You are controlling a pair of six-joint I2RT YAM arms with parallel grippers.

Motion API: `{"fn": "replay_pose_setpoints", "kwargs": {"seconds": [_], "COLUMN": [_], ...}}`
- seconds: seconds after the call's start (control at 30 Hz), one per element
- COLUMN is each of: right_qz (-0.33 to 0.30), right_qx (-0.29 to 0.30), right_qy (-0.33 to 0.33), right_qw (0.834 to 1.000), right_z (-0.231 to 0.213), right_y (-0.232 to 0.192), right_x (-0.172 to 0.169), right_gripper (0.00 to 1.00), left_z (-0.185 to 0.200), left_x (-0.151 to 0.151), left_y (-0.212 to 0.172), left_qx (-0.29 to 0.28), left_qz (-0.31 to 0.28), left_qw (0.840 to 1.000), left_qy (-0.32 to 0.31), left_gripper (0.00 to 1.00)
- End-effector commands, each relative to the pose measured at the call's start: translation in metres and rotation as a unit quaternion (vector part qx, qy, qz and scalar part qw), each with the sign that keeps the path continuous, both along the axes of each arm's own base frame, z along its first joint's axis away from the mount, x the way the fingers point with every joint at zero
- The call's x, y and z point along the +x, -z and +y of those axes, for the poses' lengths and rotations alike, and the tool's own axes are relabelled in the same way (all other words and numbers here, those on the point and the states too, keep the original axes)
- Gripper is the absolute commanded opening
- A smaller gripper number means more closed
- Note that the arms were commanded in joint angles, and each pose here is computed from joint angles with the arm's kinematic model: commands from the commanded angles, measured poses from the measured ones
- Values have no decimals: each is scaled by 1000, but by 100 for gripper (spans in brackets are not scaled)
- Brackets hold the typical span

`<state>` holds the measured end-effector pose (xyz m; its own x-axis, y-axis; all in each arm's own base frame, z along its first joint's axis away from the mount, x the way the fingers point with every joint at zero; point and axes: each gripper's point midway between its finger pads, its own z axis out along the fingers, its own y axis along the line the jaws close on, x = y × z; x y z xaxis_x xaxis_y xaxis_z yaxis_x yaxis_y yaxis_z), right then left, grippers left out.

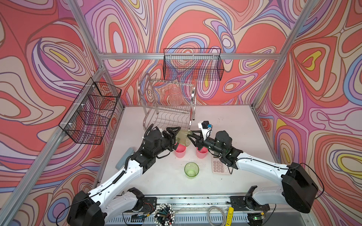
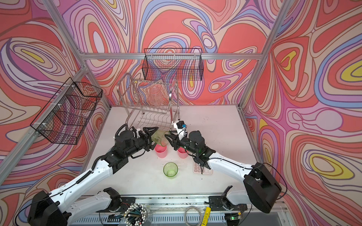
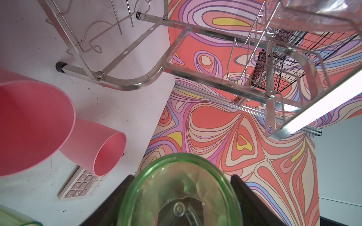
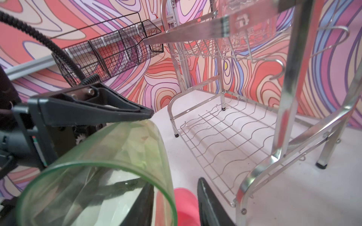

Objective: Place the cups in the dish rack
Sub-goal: 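Close the left gripper on the green cup while the right gripper opens, then raise the green cup to the rack with the left gripper while the right withdraws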

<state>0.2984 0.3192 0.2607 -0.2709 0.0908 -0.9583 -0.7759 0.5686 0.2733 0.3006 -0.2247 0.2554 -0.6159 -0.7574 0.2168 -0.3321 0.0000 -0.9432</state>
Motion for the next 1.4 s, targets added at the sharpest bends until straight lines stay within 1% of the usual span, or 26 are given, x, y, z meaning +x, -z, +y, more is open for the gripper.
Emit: {"fn": "replay_pose_setpoints", "kwargs": {"seconds": [0.0, 0.13, 0.37, 0.53, 0.67, 0.87, 1.0, 1.17, 1.37], "right_qz": [-15, -17, -16, -10, -8, 8, 11, 5, 3], "right_qx": [12, 14, 14, 6, -2, -33, -51, -53, -60], "right_qy": [1, 0, -3, 4, 19, 31, 29, 28, 26], "right_qw": [1000, 1000, 1000, 1000, 1000, 999, 998, 998, 998], "right_z": [-1, -2, -5, -14, -24, -33, -35, -37, -38], "right_y": [-19, -23, -24, -20, -16, -11, -10, -13, -15], "right_x": [-2, -4, -9, -15, -19, -22, -24, -26, -28], "right_gripper": [46, 48, 55, 56, 57, 57, 57, 58, 58], "left_z": [3, 9, 25, 33, 43, 58, 66, 75, 87], "left_x": [0, 1, 0, -1, -2, -5, -6, -6, -3], "left_y": [-16, -18, -24, -32, -40, -56, -70, -91, -122], "left_qx": [12, 40, 86, 132, 178, 247, 297, 334, 390], "left_qz": [-33, -42, -57, -74, -87, -111, -129, -151, -182], "left_qw": [999, 998, 994, 988, 980, 962, 946, 929, 901], "left_qy": [-3, -9, -30, -30, -35, -37, -37, -43, -53], "left_gripper": [57, 57, 56, 57, 57, 57, 57, 57, 57]}}
